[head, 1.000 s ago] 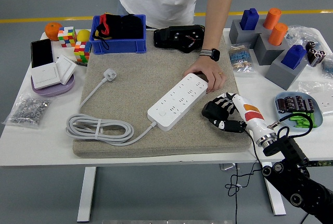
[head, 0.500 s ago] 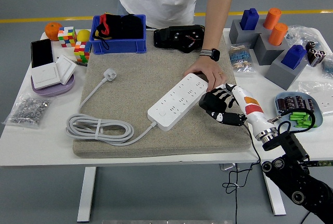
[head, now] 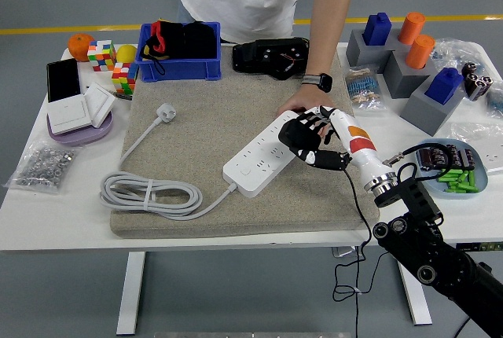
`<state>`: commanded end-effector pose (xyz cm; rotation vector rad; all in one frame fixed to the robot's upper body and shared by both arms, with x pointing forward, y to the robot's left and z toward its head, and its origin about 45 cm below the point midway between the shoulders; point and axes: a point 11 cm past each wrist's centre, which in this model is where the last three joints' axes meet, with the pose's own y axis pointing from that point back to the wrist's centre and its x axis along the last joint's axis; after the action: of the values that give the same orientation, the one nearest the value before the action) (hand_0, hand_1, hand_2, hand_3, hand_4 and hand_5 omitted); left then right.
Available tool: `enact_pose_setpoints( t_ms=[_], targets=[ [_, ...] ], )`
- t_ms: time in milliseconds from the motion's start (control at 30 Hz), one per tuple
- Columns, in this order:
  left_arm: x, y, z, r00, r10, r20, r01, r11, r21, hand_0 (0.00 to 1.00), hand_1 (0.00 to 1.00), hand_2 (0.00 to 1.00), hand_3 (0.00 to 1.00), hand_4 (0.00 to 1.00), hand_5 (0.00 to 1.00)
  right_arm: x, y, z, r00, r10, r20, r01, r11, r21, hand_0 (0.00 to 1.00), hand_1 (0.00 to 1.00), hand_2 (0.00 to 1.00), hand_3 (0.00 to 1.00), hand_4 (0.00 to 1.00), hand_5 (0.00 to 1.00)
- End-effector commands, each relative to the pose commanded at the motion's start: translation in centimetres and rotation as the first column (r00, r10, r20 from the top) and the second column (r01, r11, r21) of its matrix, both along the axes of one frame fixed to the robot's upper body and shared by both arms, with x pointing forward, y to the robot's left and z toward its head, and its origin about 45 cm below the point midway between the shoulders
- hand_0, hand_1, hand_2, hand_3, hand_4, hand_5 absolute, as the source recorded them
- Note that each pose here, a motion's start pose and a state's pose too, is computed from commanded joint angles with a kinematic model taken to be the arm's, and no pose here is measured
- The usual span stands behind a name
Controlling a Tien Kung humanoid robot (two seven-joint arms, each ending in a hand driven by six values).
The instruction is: Press the white button,pick up the black plug,place it near the board,insert it into the board
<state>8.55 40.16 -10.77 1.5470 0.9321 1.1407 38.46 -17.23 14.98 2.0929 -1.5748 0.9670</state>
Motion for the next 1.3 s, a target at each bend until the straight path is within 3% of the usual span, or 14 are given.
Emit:
enact_pose_setpoints(
  t_ms=[200,767,1033,1300],
  targets=[
    [-0.14,0.1,0.0,1.0,0.007,0.0,-0.007,1.0,0.0,0.684,0.675,0.658,0.687,0.563,0.198,1.1,0.2,-0.2,1.0,-0.006,-0.011,0.006,1.0,-0.014,0.239,0.27,0.308,0.533,0.743,0.002],
    [0.01,0.1,0.0,1.0,-0.011,-0.003,0.011,1.0,0.004,0.684,0.675,0.659,0.687,0.563,0.202,2.6,-2.0,-2.1,0.996,-0.071,-0.059,0.066,0.994,-0.091,0.241,0.27,0.305,0.533,0.744,0.002],
    [-0.07,0.2,0.0,1.0,-0.01,-0.005,0.01,1.0,0.004,0.684,0.675,0.659,0.687,0.562,0.203,2.4,-1.8,-2.4,0.995,-0.067,-0.068,0.061,0.993,-0.096,0.24,0.269,0.305,0.535,0.744,0.002],
    [-0.06,0.2,0.0,1.0,-0.012,-0.005,0.012,1.0,0.005,0.684,0.675,0.658,0.687,0.561,0.202,1.6,0.3,-2.1,0.998,-0.013,-0.067,0.008,0.997,-0.072,0.24,0.269,0.305,0.535,0.743,0.002]
  ],
)
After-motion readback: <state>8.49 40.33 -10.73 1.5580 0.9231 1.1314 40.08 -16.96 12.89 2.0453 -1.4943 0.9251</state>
